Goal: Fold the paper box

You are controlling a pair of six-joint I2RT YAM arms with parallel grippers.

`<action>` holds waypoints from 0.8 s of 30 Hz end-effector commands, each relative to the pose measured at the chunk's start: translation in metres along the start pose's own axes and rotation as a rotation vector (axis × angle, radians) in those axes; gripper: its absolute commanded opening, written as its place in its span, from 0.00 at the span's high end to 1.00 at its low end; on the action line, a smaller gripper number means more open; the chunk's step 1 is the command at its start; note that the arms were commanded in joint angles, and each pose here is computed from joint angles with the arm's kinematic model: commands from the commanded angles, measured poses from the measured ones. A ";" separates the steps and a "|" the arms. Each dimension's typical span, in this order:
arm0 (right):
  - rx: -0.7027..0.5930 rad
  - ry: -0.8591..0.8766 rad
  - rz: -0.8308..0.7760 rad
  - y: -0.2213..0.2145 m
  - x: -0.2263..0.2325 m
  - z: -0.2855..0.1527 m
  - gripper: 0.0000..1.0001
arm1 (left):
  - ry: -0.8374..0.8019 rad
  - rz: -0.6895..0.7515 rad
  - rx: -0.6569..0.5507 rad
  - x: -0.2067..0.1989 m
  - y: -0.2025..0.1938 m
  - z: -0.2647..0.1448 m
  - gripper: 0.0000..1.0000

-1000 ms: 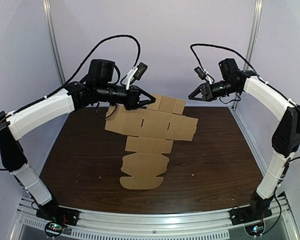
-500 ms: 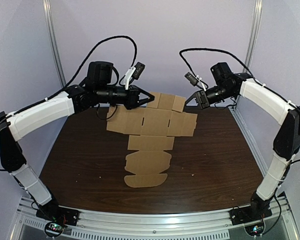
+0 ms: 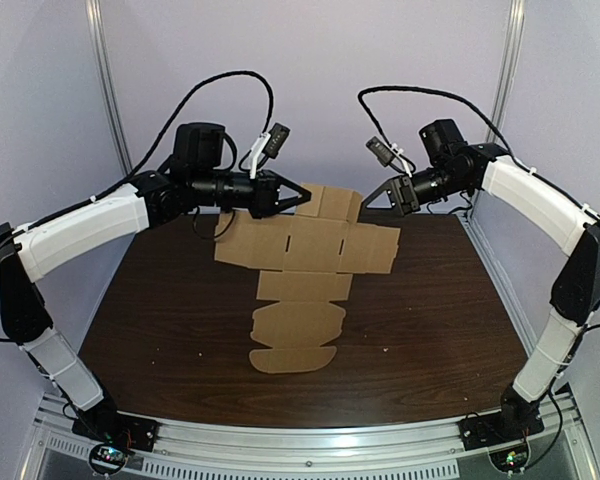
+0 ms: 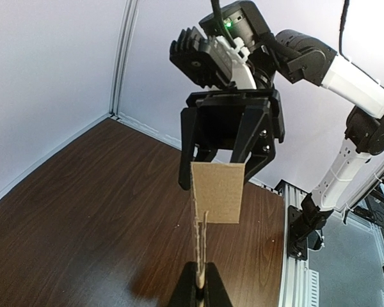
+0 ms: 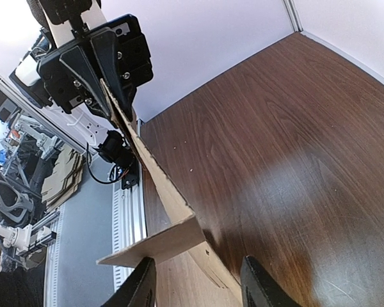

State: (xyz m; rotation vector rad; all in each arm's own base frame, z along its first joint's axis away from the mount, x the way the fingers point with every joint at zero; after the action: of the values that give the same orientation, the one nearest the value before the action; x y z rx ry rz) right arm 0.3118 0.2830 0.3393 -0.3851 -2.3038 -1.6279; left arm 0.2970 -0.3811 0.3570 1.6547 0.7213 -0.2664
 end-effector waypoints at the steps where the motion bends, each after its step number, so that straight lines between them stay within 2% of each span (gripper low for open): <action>1: -0.025 0.054 -0.015 0.012 0.006 0.007 0.54 | -0.097 0.010 0.010 -0.013 0.000 -0.001 1.00; 13: -0.034 0.152 -0.033 0.017 0.020 0.022 0.55 | -0.221 -0.018 0.024 -0.024 -0.003 0.004 1.00; 19: -0.043 0.191 -0.028 0.017 0.025 0.021 0.68 | -0.237 -0.038 0.004 -0.020 0.002 0.003 1.00; 24: -0.055 0.229 -0.035 0.017 0.033 0.019 0.91 | -0.228 -0.067 0.000 -0.010 0.002 0.005 1.00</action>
State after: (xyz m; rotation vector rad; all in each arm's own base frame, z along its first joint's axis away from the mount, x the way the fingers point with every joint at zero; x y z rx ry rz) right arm 0.2941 0.3020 0.3539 -0.2459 -2.1526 -1.6389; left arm 0.2906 -0.3833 0.3606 1.6007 0.6519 -0.4607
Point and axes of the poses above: each gripper's point midway between its finger pads, its own z axis out along the fingers, its own x axis along the line the jaws close on, y = z × x, the point moved 2 cm from there along -z, back along the fingers, and after that the axes turned 9 degrees about -z, right-handed, at the moved point
